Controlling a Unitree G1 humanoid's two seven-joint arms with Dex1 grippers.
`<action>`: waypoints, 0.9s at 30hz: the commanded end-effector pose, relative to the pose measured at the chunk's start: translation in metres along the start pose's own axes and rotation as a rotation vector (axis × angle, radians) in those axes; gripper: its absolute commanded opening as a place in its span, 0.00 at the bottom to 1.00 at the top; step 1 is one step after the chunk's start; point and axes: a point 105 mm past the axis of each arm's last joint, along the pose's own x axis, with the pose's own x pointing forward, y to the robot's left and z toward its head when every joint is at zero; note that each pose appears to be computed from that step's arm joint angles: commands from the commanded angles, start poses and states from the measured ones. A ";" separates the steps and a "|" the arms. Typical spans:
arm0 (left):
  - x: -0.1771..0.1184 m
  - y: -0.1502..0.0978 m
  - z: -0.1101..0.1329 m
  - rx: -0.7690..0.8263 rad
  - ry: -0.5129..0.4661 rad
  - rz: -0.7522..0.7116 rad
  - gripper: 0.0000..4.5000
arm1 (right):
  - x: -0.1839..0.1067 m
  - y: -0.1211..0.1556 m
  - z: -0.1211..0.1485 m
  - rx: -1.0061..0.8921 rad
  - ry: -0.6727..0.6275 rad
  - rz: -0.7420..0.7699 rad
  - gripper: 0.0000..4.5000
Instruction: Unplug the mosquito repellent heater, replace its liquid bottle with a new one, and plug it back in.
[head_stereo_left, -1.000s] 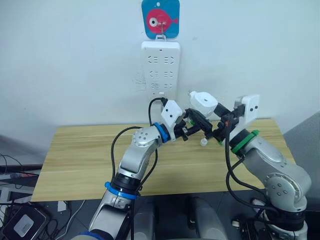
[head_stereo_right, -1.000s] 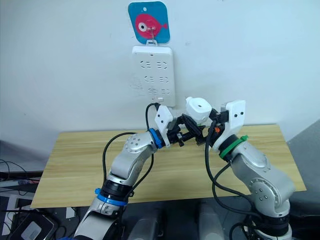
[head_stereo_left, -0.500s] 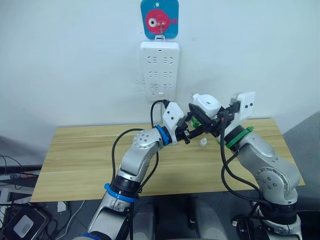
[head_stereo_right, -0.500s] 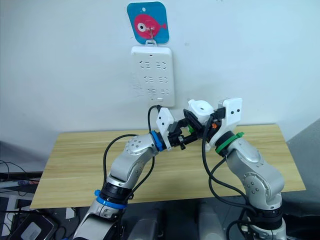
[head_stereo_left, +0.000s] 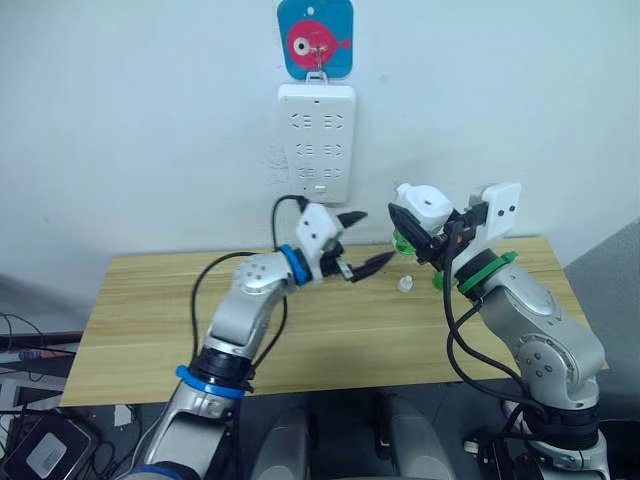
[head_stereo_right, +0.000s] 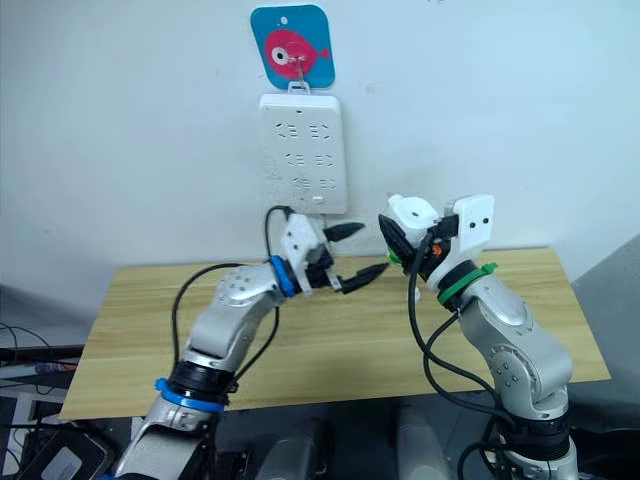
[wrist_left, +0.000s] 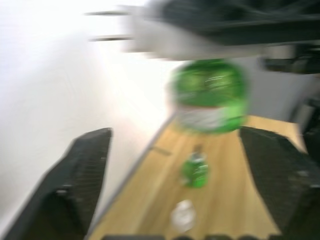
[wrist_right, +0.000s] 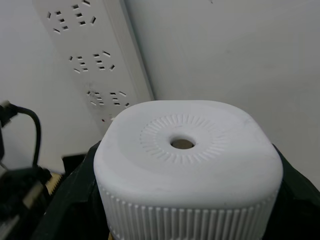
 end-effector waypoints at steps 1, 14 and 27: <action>-0.017 0.007 0.028 0.053 -0.089 0.029 1.00 | -0.001 0.001 0.016 -0.029 -0.068 0.007 0.67; -0.055 0.074 0.070 0.220 -0.132 0.351 1.00 | 0.003 0.014 0.025 -0.047 -0.075 0.090 0.67; -0.020 0.081 0.044 0.135 -0.089 0.186 1.00 | 0.003 0.020 0.026 -0.045 -0.068 0.113 0.67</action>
